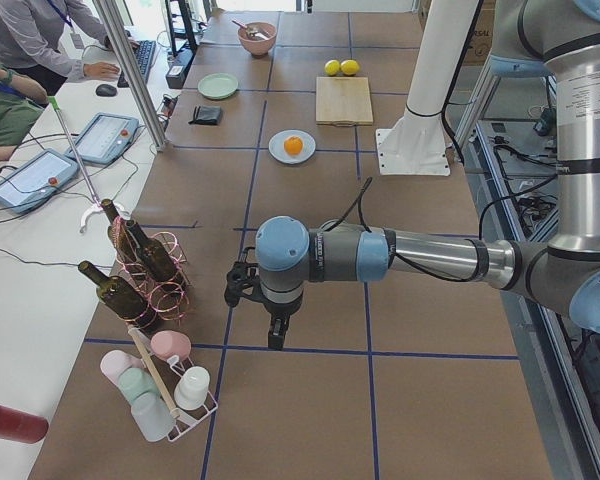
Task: Pick orange to plate
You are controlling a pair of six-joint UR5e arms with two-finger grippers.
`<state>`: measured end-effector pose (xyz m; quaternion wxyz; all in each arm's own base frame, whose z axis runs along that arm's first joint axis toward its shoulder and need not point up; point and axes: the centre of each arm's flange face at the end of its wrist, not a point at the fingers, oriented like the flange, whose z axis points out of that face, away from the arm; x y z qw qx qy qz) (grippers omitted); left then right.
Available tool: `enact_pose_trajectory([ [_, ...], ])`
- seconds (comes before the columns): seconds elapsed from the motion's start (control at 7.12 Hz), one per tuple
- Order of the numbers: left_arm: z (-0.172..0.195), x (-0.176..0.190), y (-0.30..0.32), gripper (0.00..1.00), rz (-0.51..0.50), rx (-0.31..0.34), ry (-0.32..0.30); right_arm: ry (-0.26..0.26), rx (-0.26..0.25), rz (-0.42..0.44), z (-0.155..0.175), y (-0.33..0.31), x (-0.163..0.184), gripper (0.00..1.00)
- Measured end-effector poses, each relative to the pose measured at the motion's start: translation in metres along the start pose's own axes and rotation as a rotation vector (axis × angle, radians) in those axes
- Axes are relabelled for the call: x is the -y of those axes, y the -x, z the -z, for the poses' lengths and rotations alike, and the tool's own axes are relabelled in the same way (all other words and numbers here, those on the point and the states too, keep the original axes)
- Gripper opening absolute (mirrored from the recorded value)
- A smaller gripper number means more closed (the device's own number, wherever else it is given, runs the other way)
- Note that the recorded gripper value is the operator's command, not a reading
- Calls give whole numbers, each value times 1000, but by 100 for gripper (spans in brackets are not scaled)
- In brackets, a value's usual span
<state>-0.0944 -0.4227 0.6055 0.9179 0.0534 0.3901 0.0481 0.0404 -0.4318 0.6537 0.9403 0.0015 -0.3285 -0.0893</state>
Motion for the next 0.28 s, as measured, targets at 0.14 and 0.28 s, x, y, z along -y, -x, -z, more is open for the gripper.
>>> enact_pose_trajectory([
  [0.14, 0, 0, 0, 100, 1, 0, 0, 0, 0, 0, 0, 0, 0, 100],
  [0.28, 0, 0, 0, 100, 0, 1, -1, 0, 0, 0, 0, 0, 0, 100],
])
